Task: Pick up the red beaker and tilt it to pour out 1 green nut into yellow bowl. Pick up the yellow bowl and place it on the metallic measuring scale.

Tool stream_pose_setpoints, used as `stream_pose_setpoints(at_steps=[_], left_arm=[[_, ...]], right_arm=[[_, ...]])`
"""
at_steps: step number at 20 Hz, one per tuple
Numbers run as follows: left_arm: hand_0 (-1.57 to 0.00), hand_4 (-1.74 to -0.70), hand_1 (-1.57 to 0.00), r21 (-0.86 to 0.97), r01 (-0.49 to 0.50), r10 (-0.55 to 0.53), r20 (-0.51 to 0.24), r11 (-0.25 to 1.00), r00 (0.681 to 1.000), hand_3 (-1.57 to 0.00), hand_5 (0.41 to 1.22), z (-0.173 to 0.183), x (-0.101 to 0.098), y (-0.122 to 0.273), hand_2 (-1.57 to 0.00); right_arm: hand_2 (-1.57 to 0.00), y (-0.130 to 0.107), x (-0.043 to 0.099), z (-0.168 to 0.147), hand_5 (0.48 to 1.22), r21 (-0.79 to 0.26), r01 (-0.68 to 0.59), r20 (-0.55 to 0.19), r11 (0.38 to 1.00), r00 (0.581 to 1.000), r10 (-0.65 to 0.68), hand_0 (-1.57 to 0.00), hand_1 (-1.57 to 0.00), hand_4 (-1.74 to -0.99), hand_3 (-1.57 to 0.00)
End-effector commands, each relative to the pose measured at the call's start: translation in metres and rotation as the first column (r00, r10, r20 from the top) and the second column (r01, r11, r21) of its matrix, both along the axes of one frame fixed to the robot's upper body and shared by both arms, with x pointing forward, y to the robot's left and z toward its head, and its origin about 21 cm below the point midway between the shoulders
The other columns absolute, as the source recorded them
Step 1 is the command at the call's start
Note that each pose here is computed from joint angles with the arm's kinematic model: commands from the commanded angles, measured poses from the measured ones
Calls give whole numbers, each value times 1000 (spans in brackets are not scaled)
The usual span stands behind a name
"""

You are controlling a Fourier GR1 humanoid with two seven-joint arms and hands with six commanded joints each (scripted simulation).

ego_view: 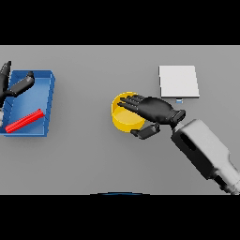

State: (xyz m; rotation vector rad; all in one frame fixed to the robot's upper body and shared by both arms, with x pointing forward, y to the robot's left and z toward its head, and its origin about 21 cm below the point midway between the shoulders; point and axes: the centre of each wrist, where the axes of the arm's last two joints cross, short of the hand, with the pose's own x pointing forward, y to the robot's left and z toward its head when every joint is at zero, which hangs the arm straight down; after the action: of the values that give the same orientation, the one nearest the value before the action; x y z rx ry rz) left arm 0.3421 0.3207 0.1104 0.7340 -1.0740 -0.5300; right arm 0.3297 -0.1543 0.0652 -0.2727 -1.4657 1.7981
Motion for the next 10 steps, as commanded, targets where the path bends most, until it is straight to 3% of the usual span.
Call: stream_pose_setpoints(at_steps=[1,10], left_arm=[[1,-795,1,1,2,-2,-3,1000,1000,1,725,0,1,-1,1],[1,-799,1,2,5,-5,7,1000,1000,1,738,4,4,3,1]], right_arm=[[1,3,0,-3,685,-11,-6,-14,1000,1000,6,1,1,-1244,1],[1,16,13,-18,674,-149,-36,-74,988,997,25,1,1,-1303,1]])
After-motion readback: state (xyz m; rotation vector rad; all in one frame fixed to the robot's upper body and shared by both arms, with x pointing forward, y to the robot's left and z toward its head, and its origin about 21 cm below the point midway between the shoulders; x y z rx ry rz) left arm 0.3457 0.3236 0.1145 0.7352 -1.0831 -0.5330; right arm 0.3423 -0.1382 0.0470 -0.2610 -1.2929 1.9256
